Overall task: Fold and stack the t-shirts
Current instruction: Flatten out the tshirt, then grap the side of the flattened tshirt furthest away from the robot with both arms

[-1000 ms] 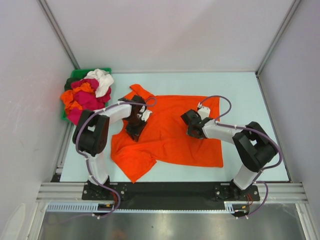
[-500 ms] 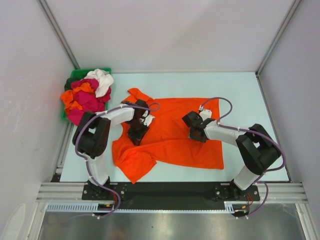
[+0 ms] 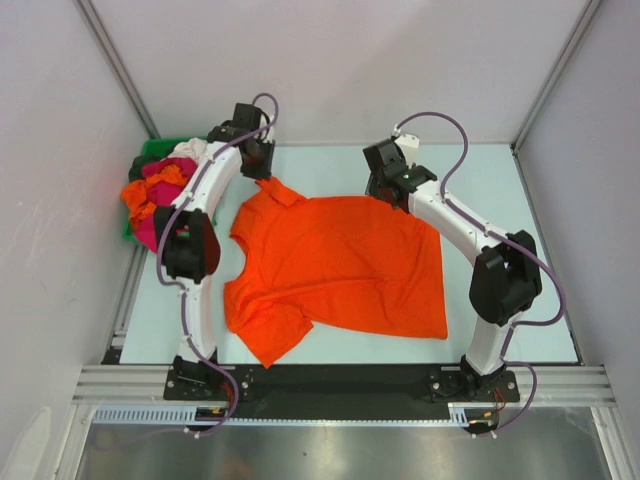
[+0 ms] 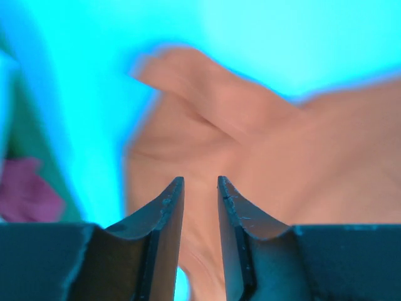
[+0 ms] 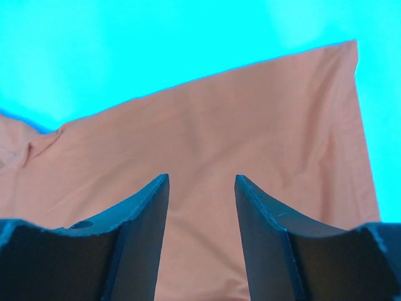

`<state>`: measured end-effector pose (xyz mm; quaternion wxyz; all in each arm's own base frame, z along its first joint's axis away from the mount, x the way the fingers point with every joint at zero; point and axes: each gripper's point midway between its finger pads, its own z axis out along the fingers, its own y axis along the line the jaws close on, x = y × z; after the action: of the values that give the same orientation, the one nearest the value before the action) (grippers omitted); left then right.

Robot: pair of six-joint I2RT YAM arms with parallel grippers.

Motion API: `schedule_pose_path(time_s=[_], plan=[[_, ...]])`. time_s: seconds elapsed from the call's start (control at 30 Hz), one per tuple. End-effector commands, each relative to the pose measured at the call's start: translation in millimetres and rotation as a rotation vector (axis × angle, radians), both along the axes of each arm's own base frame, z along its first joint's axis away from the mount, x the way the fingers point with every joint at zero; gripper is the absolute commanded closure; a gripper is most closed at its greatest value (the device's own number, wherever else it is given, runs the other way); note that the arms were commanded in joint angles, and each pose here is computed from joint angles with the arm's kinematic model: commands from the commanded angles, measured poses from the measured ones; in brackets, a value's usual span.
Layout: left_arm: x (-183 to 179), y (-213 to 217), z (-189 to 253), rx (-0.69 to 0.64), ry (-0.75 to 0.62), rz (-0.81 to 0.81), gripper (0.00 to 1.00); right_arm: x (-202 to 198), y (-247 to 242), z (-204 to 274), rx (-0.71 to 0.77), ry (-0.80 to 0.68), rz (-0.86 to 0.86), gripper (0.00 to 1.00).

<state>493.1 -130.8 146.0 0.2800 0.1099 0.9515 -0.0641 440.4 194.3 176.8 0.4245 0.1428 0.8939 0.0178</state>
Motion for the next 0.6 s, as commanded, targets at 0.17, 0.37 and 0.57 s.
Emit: schedule_pose_path(time_s=[0.17,0.37,0.57], plan=[[63.3,48.3,-39.6,0.107,-0.098,0.182,0.01,7.0,-10.7,-21.2,-0.125,0.063,0.031,0.47],[92.7,37.7,-53.5,0.053,-0.119,0.172,0.15,7.7,-17.5,-25.0,-0.158,0.074,0.035,0.48],[102.7,41.5,-77.1,0.051,-0.108,0.205,0.27,2.7,-22.9,-31.3,-0.184,0.092,0.042,0.48]])
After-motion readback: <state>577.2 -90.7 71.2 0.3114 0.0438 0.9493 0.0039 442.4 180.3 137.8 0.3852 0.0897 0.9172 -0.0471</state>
